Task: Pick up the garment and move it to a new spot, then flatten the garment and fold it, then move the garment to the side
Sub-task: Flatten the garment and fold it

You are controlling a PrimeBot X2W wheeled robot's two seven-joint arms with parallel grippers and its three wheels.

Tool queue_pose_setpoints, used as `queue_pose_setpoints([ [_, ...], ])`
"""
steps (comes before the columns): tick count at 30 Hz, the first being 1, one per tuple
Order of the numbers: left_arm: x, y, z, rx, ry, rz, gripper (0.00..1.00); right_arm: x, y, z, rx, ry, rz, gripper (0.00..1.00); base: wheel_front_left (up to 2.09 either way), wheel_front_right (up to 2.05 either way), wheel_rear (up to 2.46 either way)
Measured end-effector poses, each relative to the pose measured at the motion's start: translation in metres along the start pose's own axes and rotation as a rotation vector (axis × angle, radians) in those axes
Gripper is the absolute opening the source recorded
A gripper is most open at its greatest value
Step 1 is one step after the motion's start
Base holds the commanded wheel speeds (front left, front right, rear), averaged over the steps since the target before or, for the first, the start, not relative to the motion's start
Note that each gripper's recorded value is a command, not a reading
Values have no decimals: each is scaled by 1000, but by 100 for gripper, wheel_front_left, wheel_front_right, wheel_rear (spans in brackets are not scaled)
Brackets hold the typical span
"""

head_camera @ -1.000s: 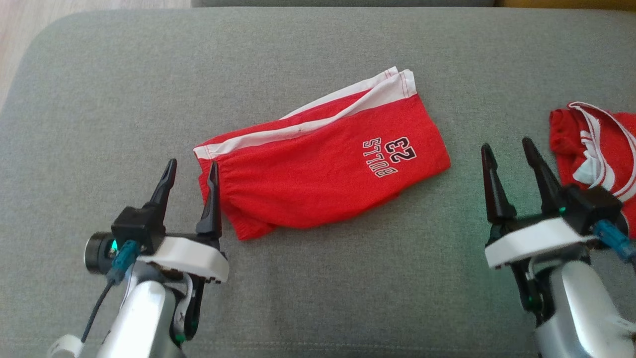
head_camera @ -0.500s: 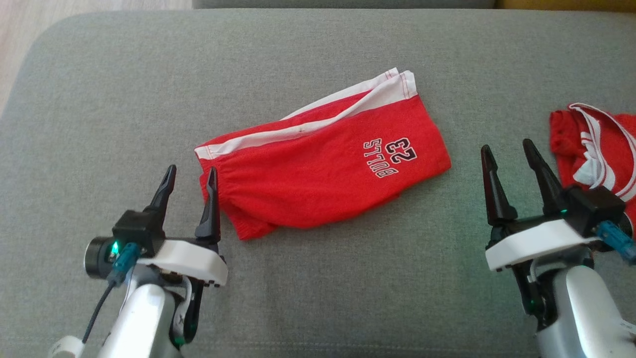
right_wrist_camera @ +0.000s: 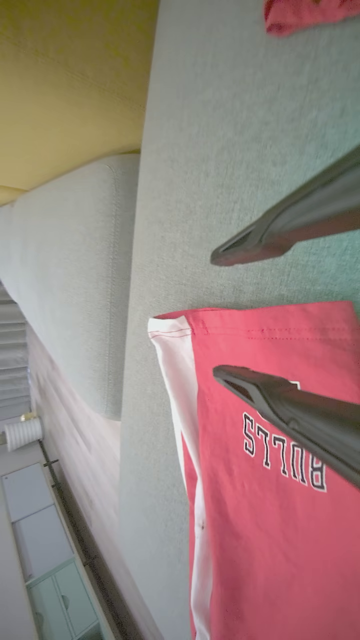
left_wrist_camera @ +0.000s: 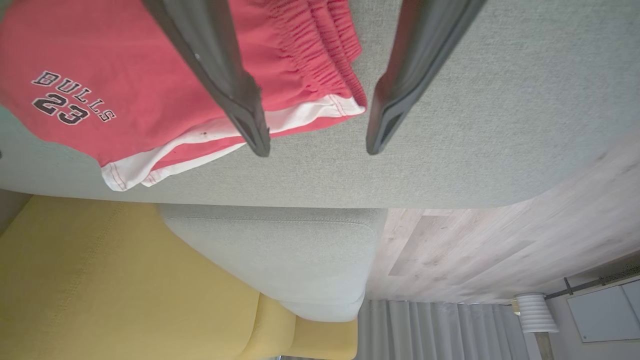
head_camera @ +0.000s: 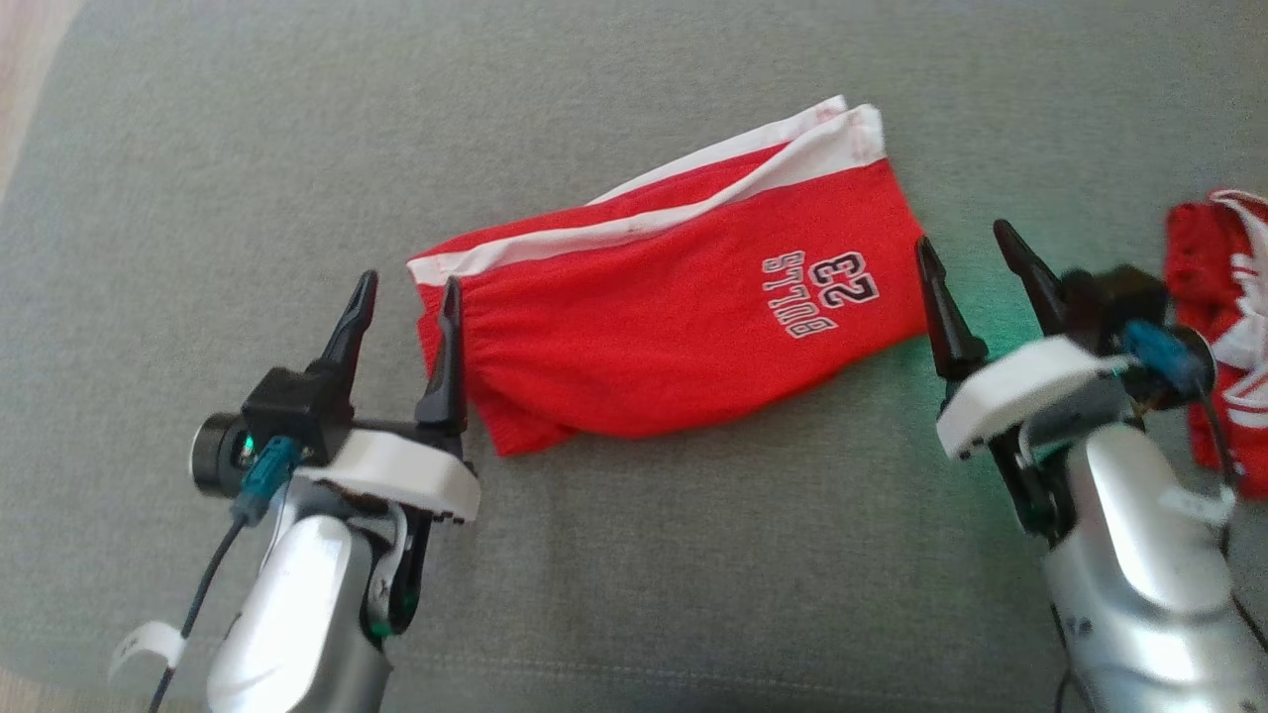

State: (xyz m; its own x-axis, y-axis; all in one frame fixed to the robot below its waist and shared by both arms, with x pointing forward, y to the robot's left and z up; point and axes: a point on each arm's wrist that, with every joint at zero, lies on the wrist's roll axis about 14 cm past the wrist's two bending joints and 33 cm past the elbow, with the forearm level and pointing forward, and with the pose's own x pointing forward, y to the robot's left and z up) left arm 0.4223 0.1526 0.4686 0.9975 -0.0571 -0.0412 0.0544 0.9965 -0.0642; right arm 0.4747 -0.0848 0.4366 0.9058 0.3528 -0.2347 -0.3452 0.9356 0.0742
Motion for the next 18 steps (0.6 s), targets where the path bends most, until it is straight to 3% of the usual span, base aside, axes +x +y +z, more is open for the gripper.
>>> queue_pose_setpoints([
  [8,1,10,-5,-13,14,33,100,27,13,-66,12,257,43,100,0,0,0],
  [12,1,12,-4,-10,13,41,100,37,21,-67,43,292,61,96,0,0,0],
  [13,2,11,-4,-9,12,39,100,38,23,-68,54,301,66,35,0,0,0],
  [14,2,10,-4,-11,11,36,100,38,25,-67,61,302,71,0,0,0,0],
  [18,4,5,-1,-21,3,24,100,36,35,-65,88,290,89,0,0,0,0],
])
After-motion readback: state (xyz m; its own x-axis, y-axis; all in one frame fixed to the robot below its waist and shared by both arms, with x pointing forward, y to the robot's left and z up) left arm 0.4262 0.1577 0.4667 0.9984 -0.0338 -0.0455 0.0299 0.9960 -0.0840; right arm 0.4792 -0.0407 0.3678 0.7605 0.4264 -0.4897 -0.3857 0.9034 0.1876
